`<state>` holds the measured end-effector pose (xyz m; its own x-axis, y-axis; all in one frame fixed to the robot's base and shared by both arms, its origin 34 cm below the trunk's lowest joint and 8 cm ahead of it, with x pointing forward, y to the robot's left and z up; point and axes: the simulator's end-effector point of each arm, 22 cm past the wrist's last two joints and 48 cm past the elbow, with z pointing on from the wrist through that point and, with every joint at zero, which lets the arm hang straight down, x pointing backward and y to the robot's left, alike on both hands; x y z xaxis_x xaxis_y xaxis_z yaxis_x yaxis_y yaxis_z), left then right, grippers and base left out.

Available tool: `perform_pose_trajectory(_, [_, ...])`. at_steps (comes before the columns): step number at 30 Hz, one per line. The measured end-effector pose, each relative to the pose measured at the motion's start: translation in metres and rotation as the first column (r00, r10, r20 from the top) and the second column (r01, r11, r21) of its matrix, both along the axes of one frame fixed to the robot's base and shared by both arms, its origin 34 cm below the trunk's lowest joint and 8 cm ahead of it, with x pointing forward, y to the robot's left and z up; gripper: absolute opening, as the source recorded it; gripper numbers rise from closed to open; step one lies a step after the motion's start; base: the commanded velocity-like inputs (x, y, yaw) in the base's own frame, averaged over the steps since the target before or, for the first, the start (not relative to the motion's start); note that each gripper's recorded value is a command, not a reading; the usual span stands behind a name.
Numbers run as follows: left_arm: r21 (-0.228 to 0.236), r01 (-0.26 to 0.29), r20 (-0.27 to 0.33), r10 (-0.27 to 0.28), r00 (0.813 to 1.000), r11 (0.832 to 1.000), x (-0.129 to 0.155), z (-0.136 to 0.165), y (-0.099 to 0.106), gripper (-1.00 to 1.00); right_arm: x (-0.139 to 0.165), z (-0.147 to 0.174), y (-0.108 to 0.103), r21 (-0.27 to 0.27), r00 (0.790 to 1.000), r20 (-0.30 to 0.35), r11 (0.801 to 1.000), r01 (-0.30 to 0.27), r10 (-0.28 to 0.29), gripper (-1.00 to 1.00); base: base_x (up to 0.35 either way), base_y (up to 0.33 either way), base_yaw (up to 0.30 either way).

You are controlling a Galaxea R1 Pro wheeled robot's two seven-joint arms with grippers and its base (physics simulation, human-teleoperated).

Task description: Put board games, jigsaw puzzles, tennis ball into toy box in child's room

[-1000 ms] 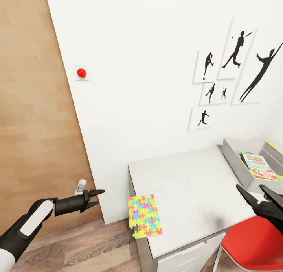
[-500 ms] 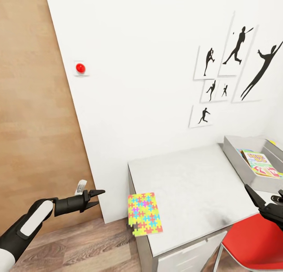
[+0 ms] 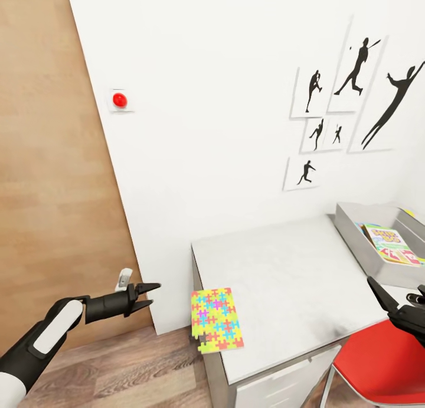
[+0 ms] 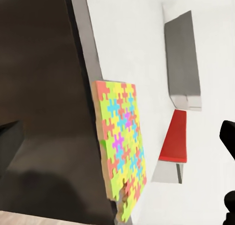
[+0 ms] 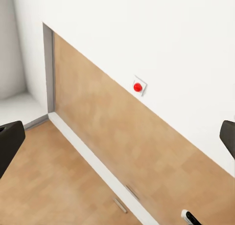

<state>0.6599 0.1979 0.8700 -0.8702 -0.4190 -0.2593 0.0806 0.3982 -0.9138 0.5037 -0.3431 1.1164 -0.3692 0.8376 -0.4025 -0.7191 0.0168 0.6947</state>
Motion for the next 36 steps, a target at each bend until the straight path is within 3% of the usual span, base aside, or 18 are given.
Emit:
perform_pose_trajectory(23, [-0.010,0.001,0.007,-0.001,1.000,1.000,0.000,0.003,0.001,1.00,0.000,-0.001,0.000,0.004,1.000,-0.002,1.000,0.001,-0.001,1.00,0.000,-0.099,0.000])
perform_pose_trajectory(36, [-0.010,-0.003,0.009,0.004,1.000,1.000,0.001,-0.016,0.002,1.00,0.000,-0.021,0.000,0.003,1.000,-0.002,1.000,0.001,-0.001,1.00,0.000,-0.001,0.000])
